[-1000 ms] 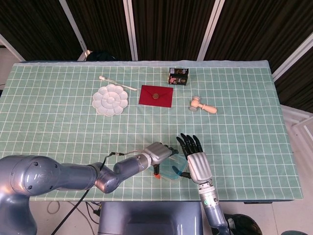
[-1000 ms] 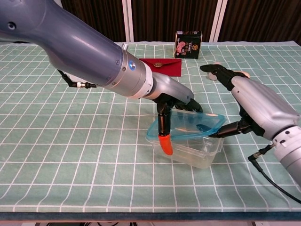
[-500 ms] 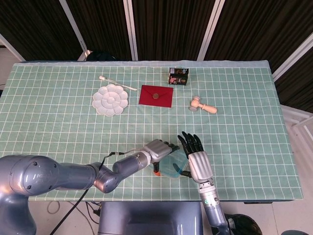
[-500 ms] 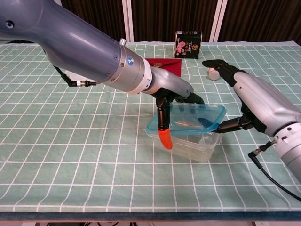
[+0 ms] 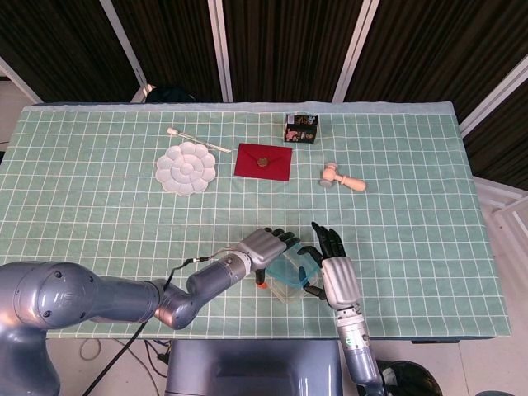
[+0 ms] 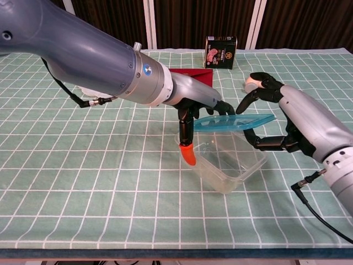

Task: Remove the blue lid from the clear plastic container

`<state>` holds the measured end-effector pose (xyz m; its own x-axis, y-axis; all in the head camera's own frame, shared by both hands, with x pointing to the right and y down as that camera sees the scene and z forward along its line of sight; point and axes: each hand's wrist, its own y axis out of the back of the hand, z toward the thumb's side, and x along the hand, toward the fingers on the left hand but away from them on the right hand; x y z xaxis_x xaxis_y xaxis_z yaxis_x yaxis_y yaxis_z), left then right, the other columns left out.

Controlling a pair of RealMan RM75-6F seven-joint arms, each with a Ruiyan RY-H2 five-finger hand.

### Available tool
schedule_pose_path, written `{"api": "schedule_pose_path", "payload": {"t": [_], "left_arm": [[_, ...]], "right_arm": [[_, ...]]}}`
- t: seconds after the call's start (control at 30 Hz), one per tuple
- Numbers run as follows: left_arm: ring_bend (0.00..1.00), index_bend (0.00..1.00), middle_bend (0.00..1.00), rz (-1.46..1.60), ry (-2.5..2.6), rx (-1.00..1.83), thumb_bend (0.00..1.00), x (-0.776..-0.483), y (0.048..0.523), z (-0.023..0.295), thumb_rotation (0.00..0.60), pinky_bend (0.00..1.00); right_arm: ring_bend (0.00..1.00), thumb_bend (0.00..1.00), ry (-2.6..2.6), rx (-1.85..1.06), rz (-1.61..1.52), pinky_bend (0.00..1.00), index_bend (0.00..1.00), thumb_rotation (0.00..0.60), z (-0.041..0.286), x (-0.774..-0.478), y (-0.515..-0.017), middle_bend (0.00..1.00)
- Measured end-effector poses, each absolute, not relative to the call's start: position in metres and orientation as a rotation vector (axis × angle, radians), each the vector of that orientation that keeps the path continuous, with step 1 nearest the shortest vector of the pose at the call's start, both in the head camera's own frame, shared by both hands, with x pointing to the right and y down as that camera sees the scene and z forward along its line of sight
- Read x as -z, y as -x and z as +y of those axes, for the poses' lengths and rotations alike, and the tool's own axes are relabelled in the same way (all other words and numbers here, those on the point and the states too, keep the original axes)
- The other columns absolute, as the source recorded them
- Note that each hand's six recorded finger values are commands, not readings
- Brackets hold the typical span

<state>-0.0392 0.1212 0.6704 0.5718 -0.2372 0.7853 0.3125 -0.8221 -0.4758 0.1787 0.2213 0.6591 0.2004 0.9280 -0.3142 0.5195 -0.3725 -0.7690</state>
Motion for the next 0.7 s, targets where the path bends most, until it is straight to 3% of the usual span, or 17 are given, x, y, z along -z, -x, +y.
{"api": "schedule_pose_path", "payload": {"t": [0.5, 0.7], "left_arm": [[0.0, 0.0, 0.0, 0.002, 2.205, 1.233, 0.0, -0.661, 0.051, 0.109, 0.6, 0.09], [0.0, 0.0, 0.0, 0.027, 2.194, 1.243, 0.0, -0.655, 0.064, 0.103, 0.6, 0.09]], "right_arm": [[0.0, 0.57, 1.968, -1.06, -1.34, 0.0, 0.57, 0.6, 0.223, -0.66, -0.181, 0.08], [0.0, 0.57, 1.966, -1.058, -1.339, 0.0, 0.59, 0.6, 0.224, -0.661, -0.18, 0.08]]}}
